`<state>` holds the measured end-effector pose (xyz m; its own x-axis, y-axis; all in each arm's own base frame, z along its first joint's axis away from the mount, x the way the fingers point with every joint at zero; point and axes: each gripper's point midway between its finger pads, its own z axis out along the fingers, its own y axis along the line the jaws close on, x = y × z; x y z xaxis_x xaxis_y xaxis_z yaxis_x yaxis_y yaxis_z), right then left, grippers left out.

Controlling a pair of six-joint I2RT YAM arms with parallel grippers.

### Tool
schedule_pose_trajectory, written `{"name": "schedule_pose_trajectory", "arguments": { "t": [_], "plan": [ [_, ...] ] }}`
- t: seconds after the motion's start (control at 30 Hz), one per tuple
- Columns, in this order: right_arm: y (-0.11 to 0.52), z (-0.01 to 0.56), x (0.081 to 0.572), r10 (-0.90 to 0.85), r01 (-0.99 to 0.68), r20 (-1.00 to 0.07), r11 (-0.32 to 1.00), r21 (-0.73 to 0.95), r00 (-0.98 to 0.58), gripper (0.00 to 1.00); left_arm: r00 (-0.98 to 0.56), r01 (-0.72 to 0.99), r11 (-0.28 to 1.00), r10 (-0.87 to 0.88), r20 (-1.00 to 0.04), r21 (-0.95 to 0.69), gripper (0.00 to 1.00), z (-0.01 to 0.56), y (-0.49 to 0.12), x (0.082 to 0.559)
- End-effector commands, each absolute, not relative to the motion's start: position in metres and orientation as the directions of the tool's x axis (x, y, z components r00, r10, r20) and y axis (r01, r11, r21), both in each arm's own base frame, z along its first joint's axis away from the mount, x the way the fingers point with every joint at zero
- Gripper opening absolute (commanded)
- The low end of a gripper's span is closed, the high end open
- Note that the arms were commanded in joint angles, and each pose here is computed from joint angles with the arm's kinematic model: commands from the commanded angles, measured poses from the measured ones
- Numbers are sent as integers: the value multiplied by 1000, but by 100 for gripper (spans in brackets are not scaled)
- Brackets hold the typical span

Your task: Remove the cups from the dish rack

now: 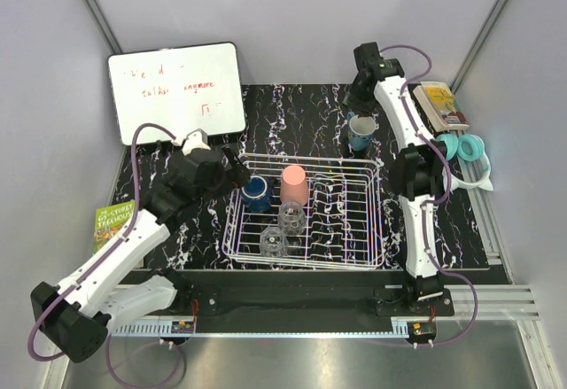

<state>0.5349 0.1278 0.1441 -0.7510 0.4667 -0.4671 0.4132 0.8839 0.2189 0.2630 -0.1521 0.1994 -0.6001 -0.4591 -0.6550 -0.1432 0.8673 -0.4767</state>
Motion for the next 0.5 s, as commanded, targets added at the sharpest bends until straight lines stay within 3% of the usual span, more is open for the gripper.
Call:
{"name": "schedule_pose_trajectory", "arguments": {
  "t": [0.0, 0.07, 0.1, 0.17, 0.2, 0.23, 0.27, 0.3, 0.47],
  "plan": [
    [135, 260, 527, 497, 317, -599, 866, 387, -628, 52, -513, -124, 869, -469, -719, -479, 99, 223, -140, 269],
    [146, 302, 513, 478, 228, -650, 872, 433, -592, 55, -509, -119, 894, -429, -746, -432, 99, 223, -136, 272],
    [149, 291, 504, 454, 223, -645, 884, 410, -615, 67, -509, -117, 902, -414, -755, -416, 99, 225, -135, 274],
    [165, 332, 481, 407, 118, -732, 903, 413, -547, 78, -546, -124, 933, -348, -762, -337, 99, 214, -132, 278],
    [171, 305, 469, 372, 119, -720, 919, 377, -585, 82, -548, -124, 939, -334, -767, -320, 99, 218, -132, 281],
    [179, 314, 469, 373, 80, -756, 916, 394, -538, 89, -568, -112, 952, -296, -768, -284, 99, 214, -132, 281],
    [188, 336, 446, 358, 24, -788, 916, 401, -501, 91, -590, -111, 959, -274, -759, -260, 99, 207, -134, 284],
    [190, 307, 434, 333, 30, -773, 925, 378, -540, 92, -594, -104, 961, -266, -759, -255, 99, 208, -136, 286],
    [195, 299, 385, 318, -22, -787, 922, 387, -528, 97, -636, -79, 965, -242, -733, -249, 99, 198, -150, 293]
  ]
}}
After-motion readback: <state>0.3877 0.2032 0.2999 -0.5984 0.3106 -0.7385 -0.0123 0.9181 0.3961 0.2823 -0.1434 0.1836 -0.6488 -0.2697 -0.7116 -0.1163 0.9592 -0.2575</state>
